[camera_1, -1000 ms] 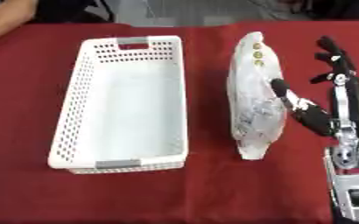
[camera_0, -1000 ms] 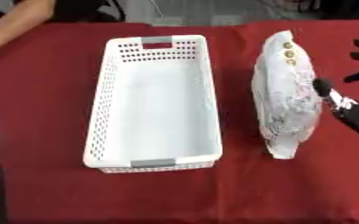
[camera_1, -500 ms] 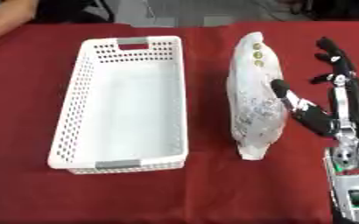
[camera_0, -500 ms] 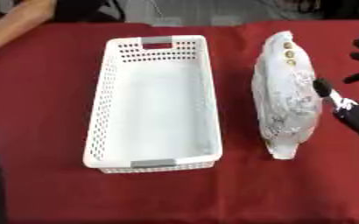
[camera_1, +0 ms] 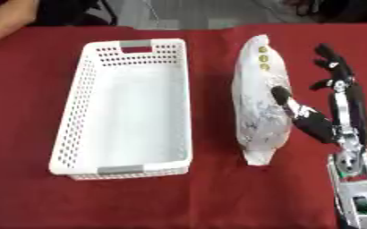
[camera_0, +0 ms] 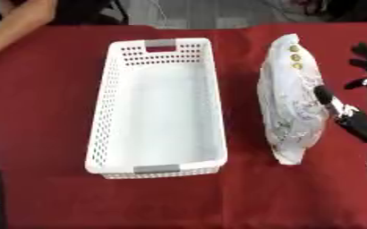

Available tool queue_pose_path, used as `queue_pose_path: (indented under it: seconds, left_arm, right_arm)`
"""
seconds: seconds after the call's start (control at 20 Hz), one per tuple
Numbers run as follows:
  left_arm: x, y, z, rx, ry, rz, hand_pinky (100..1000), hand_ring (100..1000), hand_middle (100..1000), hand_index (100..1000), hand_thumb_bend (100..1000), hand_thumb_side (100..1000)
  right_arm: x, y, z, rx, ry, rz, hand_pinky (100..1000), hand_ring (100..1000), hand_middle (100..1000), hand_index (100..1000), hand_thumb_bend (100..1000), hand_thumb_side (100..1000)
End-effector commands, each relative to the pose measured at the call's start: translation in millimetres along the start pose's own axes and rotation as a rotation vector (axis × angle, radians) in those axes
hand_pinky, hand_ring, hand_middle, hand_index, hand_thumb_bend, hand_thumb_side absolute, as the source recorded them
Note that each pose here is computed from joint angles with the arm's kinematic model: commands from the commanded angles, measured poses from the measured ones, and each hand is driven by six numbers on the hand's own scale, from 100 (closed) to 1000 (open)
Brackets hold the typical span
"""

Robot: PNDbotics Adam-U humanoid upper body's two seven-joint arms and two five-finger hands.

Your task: Pick up objects on the table and place them in the box.

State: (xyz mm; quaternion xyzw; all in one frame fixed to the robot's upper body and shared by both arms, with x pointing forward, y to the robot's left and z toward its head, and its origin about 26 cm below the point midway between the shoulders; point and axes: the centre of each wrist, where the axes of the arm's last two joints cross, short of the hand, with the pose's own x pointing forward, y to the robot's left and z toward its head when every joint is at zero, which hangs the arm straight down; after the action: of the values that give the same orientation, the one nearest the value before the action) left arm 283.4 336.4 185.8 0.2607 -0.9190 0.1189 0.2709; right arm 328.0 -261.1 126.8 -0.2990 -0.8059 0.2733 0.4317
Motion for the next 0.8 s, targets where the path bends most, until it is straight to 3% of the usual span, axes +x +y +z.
queue_pose_path:
  seconds: [0.05,0.8]
  left_arm:
    - [5,0.2,-4,-0.01,-0.025,0.002,606,604,727,805,100,1000]
    - [5,-0.4,-4,-0.017,-0.022,0.005,606,604,728,805,100,1000]
  right_arm:
    - [6,-1.4,-7,0.02,-0.04,0.002,574,857,903,1000,727,768]
    - [1,11.7,-20,0.145,-0.071,0.023,588,859,906,1000,734,760]
